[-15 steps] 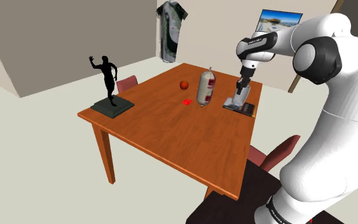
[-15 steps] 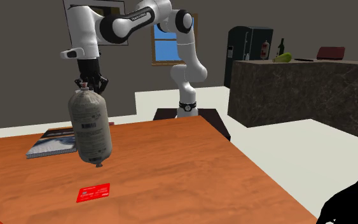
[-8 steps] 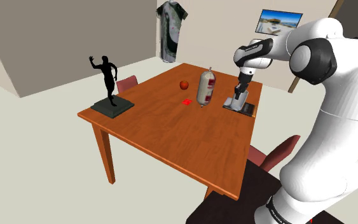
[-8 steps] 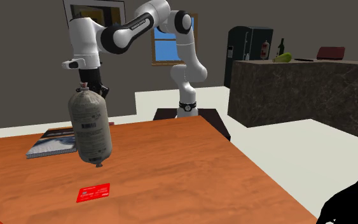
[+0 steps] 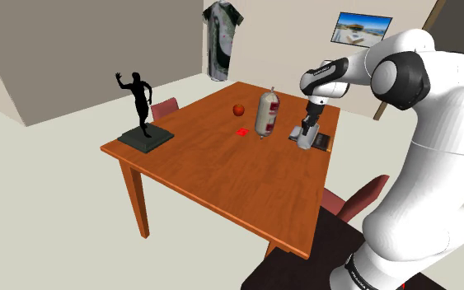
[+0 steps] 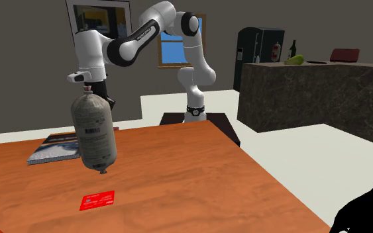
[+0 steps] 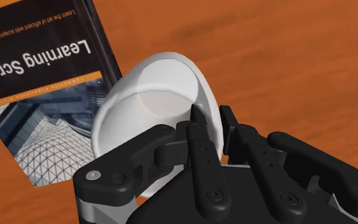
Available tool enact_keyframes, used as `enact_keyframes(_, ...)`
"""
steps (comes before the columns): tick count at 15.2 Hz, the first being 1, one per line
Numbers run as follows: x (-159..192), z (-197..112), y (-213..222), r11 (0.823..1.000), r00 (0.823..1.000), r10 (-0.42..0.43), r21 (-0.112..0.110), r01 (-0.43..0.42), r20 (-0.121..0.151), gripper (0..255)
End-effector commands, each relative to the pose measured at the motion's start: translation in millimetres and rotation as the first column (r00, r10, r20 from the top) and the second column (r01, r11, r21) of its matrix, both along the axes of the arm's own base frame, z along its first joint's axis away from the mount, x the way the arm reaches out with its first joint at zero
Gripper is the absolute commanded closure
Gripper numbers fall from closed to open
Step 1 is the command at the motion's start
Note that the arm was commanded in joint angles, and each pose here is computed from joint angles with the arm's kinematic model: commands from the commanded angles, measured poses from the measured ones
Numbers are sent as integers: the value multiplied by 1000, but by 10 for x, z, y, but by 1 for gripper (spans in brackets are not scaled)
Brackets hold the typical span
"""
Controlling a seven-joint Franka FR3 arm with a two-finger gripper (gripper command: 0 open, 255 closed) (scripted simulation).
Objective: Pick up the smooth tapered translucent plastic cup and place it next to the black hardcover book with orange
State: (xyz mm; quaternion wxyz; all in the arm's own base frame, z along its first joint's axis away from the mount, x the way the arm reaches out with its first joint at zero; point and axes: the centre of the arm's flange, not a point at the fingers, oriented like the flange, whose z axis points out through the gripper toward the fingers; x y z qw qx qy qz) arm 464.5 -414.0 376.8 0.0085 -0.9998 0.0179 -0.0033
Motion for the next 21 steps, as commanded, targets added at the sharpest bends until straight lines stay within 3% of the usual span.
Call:
enact_keyframes(1, -1, -13, -3, 1000, 1000, 0, -1, 0, 1, 255)
enact_keyframes(6, -1, -13, -3, 1000, 1000, 0, -1, 0, 1, 255)
enact_keyframes(7, -2, -13, -3, 1000, 1000, 0, -1, 0, 1, 0)
enact_keyframes(12, -1, -13, -3, 1000, 1000, 0, -1, 0, 1, 0)
enact_keyframes(16, -5, 487, -11, 1000, 1000, 0, -1, 0, 1, 0)
enact_keyframes(21, -5, 487, -11, 1000, 1000, 0, -1, 0, 1, 0)
